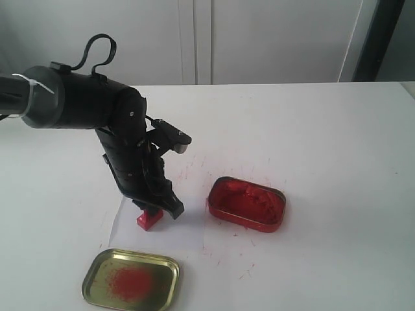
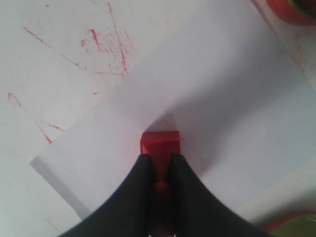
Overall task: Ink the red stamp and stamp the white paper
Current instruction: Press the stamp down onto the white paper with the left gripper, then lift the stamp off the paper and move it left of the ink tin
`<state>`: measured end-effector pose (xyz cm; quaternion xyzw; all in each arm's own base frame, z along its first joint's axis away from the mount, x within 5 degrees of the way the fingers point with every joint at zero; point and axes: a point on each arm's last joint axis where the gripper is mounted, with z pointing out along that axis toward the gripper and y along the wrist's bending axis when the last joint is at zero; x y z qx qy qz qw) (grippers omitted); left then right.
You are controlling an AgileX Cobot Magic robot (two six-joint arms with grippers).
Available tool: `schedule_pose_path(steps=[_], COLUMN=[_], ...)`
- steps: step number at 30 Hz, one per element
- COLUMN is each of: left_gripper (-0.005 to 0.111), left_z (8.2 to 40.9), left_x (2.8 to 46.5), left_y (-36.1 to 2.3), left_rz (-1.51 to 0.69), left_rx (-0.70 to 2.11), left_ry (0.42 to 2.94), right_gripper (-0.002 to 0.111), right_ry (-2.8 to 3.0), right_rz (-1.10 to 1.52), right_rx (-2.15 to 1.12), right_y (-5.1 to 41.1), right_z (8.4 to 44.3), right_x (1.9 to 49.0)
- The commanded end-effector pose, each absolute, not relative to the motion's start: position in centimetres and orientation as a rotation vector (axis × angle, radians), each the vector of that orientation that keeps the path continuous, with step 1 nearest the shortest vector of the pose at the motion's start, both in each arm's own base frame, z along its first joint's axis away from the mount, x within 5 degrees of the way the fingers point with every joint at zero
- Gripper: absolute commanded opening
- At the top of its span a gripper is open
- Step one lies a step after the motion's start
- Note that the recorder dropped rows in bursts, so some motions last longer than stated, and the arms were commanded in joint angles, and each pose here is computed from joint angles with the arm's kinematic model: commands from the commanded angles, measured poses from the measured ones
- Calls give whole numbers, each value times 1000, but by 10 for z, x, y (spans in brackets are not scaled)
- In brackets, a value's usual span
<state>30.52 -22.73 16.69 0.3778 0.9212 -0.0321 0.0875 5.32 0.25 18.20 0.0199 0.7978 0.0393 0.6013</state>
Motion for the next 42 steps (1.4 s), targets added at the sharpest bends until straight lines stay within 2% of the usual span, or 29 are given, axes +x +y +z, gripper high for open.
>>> schedule_pose_path(steps=[1,8,23,32,42], left_gripper=[0,0,0,0,0], left_z=[147,168,195,199,223], left_x=[298,298,296,295,290], left_y=[-225,-225,-224,-224,-222], left_rz=[-74,-101,-135,-154,-196], left_rx=[1148,1120,1087,1072,1037], left_ry=[2841,2771,2696,2688,2630], right_gripper=[0,0,0,0,0], right_ry=[1834,1834,1834,1834,1834], right_rz=[93,93,93,93,93], right_rx=[50,50,50,50,50], right_y=[2,2,2,2,2], right_z=[182,182,182,182,182], right_x=[53,53,53,53,53])
